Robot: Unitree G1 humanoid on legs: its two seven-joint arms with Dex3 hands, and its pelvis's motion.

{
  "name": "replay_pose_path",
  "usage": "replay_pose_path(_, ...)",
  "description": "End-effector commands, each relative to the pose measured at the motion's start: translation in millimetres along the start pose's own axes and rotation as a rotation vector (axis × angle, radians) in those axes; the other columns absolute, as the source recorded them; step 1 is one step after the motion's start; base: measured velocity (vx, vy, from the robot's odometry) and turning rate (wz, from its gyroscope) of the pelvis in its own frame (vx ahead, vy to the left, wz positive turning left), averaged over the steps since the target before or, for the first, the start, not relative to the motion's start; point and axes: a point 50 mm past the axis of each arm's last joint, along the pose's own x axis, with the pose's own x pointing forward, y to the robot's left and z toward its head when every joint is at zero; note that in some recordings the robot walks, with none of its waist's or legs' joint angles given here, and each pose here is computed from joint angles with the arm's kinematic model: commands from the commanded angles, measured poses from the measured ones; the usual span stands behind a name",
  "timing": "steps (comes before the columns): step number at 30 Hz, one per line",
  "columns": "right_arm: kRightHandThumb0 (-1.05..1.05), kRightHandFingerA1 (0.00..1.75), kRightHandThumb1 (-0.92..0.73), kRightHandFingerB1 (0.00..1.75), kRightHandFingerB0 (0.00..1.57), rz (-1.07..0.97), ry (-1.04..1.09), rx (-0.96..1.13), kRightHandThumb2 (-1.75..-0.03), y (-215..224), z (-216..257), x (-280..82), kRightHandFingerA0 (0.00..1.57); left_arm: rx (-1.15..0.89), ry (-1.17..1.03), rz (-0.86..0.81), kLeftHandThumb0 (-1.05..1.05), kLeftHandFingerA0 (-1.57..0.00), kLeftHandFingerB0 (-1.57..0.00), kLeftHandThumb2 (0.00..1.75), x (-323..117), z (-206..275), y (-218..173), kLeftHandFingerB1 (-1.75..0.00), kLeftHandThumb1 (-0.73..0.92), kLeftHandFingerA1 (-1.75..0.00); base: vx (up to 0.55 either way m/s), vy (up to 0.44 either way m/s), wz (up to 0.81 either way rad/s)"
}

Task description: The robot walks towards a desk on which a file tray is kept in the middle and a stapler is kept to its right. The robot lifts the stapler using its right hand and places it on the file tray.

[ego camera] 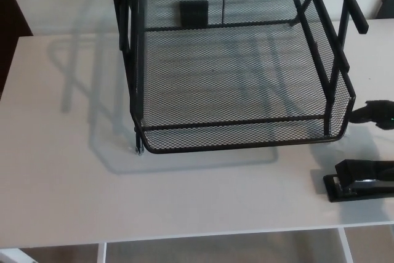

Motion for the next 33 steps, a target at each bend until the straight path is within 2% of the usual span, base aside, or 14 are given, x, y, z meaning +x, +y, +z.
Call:
replay_pose_path(1, -0.58, 0.37, -0.56, 0.28, 0.19, 0.032, 0.093, -0.05, -0.57, 7, -6, 5, 0.15, 0.006, -0.007, 0.009, -0.83, -0.28, -0.33, 0.99, -1, 4, 6, -0.76, 0.53, -0.79, 0.0, 0.0, 0.0)
replay_pose_path(6, -0.56, 0.42, -0.56, 0.28, 0.17, 0.071, 0.144, -0.109, -0.58, 21, -14, 9, 0.12, 0.031, -0.017, 0.019, -0.88, -0.28, -0.31, 1.07, 0, 7, 5, -0.73, 0.48, -0.75, 0.0, 0.0, 0.0)
replay_pose_path(7, -0.34, 0.52, -0.39, 0.49, 0.0, 0.091, 0.173, -0.124, -0.94, 24, -17, 10, 0.02, 0.019, -0.007, 0.022, -0.84, -0.29, -0.32, 1.07, 0, 7, 6, -0.73, 0.46, -0.75, 0.0, 0.0, 0.0)
replay_pose_path(8, -0.56, 0.42, -0.55, 0.27, 0.16, 0.093, 0.174, -0.136, -0.58, 26, -18, 9, 0.14, 0.033, -0.01, 0.022, -0.85, -0.29, -0.34, 0.79, 0, 6, 6, -0.82, 0.61, -0.91, 0.0, 0.0, 0.0)
replay_pose_path(12, -0.57, 0.43, -0.54, 0.27, 0.14, 0.093, 0.192, -0.151, -0.58, 30, -23, 9, 0.14, 0.064, -0.005, 0.029, -0.84, -0.33, -0.34, 0.8, 1, 10, 6, -0.77, 0.61, -0.84, 0.0, 0.0, 0.0)
replay_pose_path(13, -0.35, 0.52, -0.36, 0.5, 0.0, 0.104, 0.213, -0.184, -0.93, 33, -24, 9, 0.02, 0.045, -0.009, 0.022, -0.87, -0.38, -0.39, 1.07, 1, 10, 5, -0.75, 0.48, -0.78, 0.0, 0.0, 0.0)
replay_pose_path(14, -0.35, 0.52, -0.36, 0.5, 0.0, 0.102, 0.214, -0.185, -0.93, 33, -24, 9, 0.02, 0.045, -0.01, 0.022, -0.87, -0.38, -0.39, 1.07, 1, 11, 6, -0.75, 0.48, -0.78, 0.0, 0.0, 0.0)
replay_pose_path(15, -0.67, 0.5, -0.44, 0.38, 0.07, 0.094, 0.217, -0.216, -0.78, 34, -24, 10, 0.13, 0.037, -0.014, 0.021, -0.87, -0.4, -0.42, 1.07, 1, 12, 6, -0.77, 0.47, -0.8, 0.0, 0.0, 0.0)
replay_pose_path(21, -0.59, 0.49, -0.43, 0.38, 0.07, 0.07, 0.245, -0.363, -0.74, 50, -25, 12, 0.11, 0.04, -0.005, 0.022, -0.87, -0.39, -0.41, 1.06, 2, 12, 4, -0.75, 0.48, -0.79, 0.0, 0.0, 0.0)
replay_pose_path(23, -0.53, 0.51, -0.54, 0.29, 0.23, 0.004, 0.227, -0.406, -0.57, 56, -23, 12, 0.33, 0.031, -0.007, 0.016, -0.86, -0.38, -0.41, 1.06, 1, 12, 6, -0.75, 0.47, -0.78, 0.0, 0.0, 0.0)
replay_pose_path(26, -0.3, 1.42, -0.65, 0.37, 0.48, -0.2, 0.181, -0.457, -0.59, 69, -26, 15, 0.79, 0.041, -0.007, 0.019, -0.87, -0.34, -0.39, 1.05, 2, 14, 7, -0.75, 0.46, -0.77, 0.0, 0.0, 0.0)
replay_pose_path(28, -0.2, 1.57, -0.69, 0.48, 0.68, -0.289, 0.154, -0.499, -0.6, 73, -26, 15, 0.9, 0.037, -0.005, 0.027, -0.81, -0.34, -0.37, 0.76, 2, 13, 6, -0.78, 0.59, -0.86, 0.0, 0.0, 0.0)
replay_pose_path(32, -0.34, 1.52, -0.53, 0.81, 0.94, -0.426, 0.075, -0.534, -0.7, 76, -24, 14, 0.95, 0.069, -0.002, 0.026, -0.8, -0.37, -0.42, 0.78, 1, 14, 8, -0.79, 0.6, -0.87, 0.0, 0.0, 0.0)
replay_pose_path(33, -0.34, 1.67, -0.55, 0.69, 0.92, -0.457, 0.065, -0.545, -0.59, 77, -23, 14, 0.84, 0.072, 0.001, 0.03, -0.79, -0.42, -0.44, 0.76, 2, 14, 8, -0.77, 0.6, -0.85, 0.0, 0.0, 0.0)
